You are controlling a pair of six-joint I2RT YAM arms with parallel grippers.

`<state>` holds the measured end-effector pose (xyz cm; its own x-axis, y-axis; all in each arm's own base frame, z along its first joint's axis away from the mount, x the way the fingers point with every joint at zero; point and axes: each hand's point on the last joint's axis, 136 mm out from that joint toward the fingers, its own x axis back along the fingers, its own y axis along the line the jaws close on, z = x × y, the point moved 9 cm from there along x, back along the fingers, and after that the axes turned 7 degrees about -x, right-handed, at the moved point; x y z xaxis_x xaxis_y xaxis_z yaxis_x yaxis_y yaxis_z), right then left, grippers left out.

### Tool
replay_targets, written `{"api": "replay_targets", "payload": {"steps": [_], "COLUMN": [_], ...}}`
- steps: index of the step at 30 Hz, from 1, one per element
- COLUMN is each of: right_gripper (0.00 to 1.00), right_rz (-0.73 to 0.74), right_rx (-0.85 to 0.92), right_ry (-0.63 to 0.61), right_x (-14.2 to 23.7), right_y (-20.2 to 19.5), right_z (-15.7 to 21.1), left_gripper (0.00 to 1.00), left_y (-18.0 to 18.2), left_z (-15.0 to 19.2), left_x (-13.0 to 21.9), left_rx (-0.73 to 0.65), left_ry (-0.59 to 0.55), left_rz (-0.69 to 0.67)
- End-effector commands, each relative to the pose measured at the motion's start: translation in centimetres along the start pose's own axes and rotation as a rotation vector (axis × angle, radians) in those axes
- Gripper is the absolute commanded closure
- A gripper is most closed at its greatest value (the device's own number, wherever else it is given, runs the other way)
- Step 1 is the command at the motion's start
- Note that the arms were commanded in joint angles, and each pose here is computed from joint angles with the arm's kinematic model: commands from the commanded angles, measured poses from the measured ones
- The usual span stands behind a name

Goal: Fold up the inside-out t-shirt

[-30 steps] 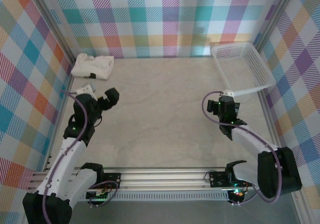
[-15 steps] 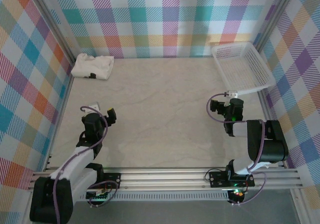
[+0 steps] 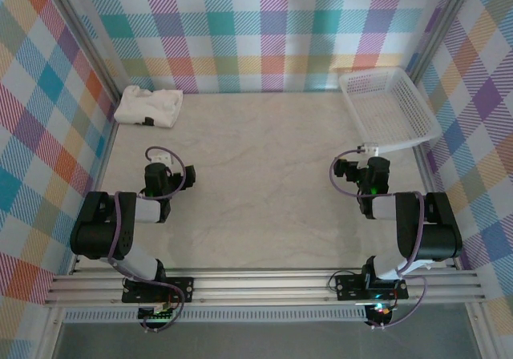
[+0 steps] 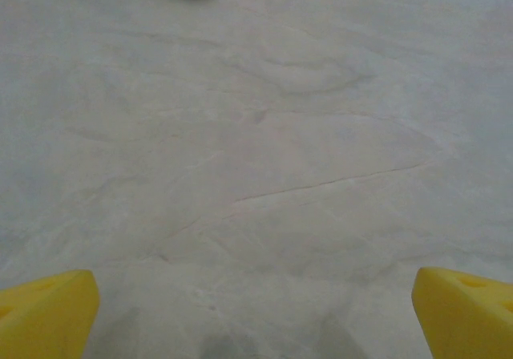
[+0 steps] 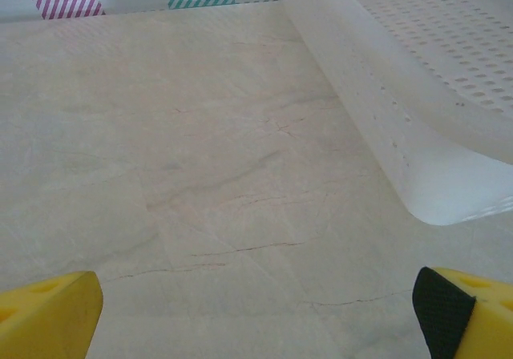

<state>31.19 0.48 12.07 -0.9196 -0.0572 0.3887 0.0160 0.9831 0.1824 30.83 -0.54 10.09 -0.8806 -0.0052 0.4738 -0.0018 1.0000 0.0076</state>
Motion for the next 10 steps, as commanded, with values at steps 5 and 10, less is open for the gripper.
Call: {"api": "replay_targets", "payload": {"steps": [5, 10], "right_gripper": [0.0, 0.0], "right_rz": [-0.033, -0.038], "right_rx": [0.005, 0.007], "right_ry": [-0.013, -0.025], "right_x": [-0.22, 0.03], "right_y": [0.46, 0.49], "right_z": [-0.37, -0.39], "left_gripper": [0.0, 0.0], "left_y": [-0.79, -0.79], "left_z": [-1.69, -1.69], "left_x": [-0.08, -0.1], "left_rx": [-0.044, -0.045], "left_ry": [-0.069, -0.068], "left_rz": [0.035, 0.035]}}
